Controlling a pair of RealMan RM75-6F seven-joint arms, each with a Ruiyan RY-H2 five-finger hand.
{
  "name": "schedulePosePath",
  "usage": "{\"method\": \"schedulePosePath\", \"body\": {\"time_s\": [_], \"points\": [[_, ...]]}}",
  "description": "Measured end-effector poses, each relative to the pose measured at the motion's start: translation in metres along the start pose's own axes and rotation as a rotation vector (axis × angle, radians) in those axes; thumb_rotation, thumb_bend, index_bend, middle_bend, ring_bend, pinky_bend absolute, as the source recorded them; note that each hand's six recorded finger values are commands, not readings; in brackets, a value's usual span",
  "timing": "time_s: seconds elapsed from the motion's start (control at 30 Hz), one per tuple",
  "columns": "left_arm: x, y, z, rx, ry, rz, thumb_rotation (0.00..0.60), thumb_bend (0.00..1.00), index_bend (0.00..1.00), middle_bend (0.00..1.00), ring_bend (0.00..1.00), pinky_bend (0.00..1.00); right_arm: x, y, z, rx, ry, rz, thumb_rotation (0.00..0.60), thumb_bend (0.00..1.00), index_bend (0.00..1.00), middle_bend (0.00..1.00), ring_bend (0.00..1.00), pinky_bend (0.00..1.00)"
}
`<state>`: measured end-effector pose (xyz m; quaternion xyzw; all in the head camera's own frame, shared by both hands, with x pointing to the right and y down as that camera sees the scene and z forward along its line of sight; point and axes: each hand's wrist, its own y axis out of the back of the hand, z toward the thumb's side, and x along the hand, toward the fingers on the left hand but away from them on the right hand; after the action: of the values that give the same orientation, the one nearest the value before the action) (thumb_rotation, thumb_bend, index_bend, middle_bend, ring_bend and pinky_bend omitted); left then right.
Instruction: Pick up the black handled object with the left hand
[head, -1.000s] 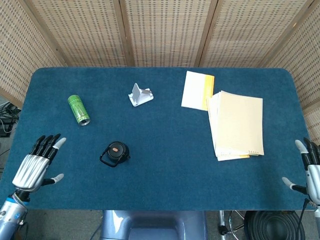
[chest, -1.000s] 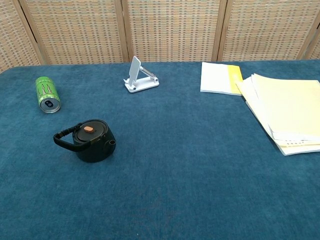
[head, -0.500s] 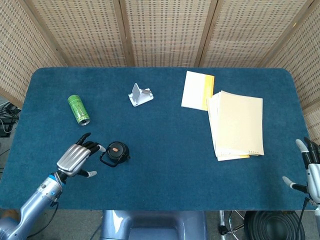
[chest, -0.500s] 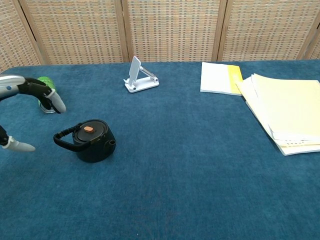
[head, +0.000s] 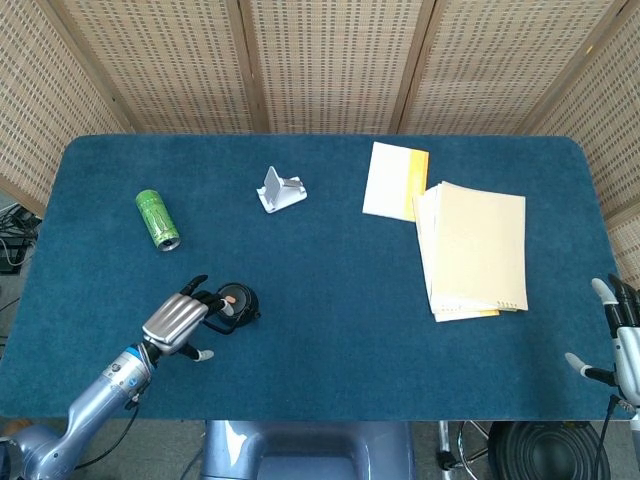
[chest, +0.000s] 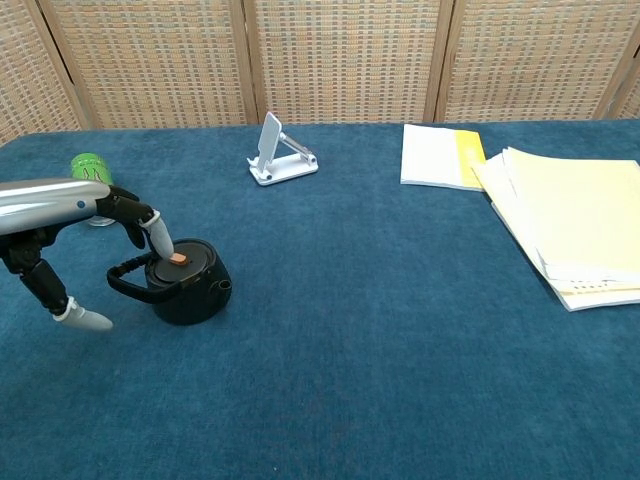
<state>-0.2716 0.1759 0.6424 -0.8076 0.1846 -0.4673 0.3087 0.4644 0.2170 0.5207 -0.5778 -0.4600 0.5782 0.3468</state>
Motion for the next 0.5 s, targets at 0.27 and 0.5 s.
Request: {"method": "schedulePosePath", "body": {"time_s": [0.27,0.5], "points": [[0.001,-0.01,0.001,0.002,-0.005,-0.068,0.6,0.0,0.34,0.32,0.28,0.0,0.0,-0.001,0.0,0.001,0.0,0.004,0.6,0.0,0.0,0.0,0.0,0.0],[0.001,-0.013,0.0,-0.003,0.002,-0.085,0.6,0.0,0.34,0.32,0.31,0.0,0.0,-0.002,0.0,0.002,0.0,0.004,0.6,0.0,0.0,0.0,0.0,0.0]]}}
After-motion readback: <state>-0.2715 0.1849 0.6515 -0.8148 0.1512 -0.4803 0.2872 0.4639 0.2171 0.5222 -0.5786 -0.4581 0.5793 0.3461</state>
